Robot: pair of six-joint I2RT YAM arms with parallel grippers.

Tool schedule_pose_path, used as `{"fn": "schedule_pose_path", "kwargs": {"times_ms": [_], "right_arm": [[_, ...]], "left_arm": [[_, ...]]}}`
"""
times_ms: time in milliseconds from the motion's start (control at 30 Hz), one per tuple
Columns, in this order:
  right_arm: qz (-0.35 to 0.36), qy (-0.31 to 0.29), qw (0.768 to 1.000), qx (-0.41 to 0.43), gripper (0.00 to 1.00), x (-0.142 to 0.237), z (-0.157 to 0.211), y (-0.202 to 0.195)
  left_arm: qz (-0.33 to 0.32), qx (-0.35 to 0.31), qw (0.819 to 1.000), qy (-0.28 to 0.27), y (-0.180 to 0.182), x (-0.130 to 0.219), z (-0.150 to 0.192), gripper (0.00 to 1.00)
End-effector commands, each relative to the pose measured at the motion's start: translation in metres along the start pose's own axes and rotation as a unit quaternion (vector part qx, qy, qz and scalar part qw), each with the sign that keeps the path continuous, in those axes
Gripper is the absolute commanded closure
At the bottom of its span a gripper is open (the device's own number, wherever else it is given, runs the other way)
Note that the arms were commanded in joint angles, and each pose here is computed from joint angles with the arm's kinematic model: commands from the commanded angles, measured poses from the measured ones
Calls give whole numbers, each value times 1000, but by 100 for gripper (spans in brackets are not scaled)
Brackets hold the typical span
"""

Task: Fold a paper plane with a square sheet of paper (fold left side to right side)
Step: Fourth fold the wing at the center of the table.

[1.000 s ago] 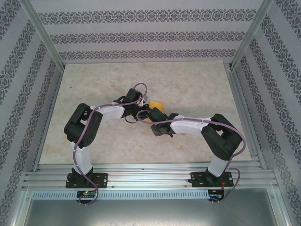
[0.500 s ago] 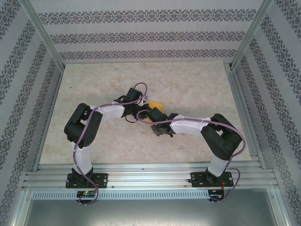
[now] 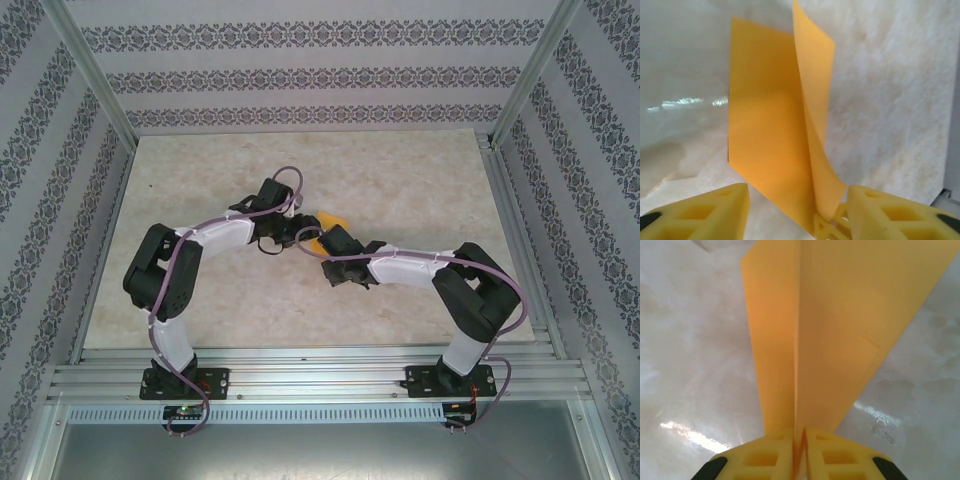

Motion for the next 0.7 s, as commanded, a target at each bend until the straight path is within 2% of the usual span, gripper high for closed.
{"fn": "schedule_pose_path", "kwargs": {"times_ms": [0,100,200,367,667], "right_arm": [[-37,23,998,-34,87,-5,15,-7],[-55,19,997,-55,87,-4,17,-13],[-75,14,995,-72,87,-3,18,-16],[-110,7,988,-109,87,-4,21,-23],[-131,2,981,-140,87,-6,26,-33]], "left_arm": [[35,-37,996,-70,-27,50,-21,38],[28,-31,995,-93,-19,62,-20,31],[33,-23,995,-90,-13,60,-14,32],[65,-5,997,-52,-5,33,-2,50],[80,1,997,18,-12,-33,17,67]]}}
Point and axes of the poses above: each hand's point on the last joint's axis, 136 mm out from that joint toward the fingers, its own x axis back along the fingers, its own y axis along the line the jaws close on, z = x × y, the point moved 6 cm from there along x, back along the fingers, and after that the axes turned 3 degrees about -x, right-handed, at the moved point
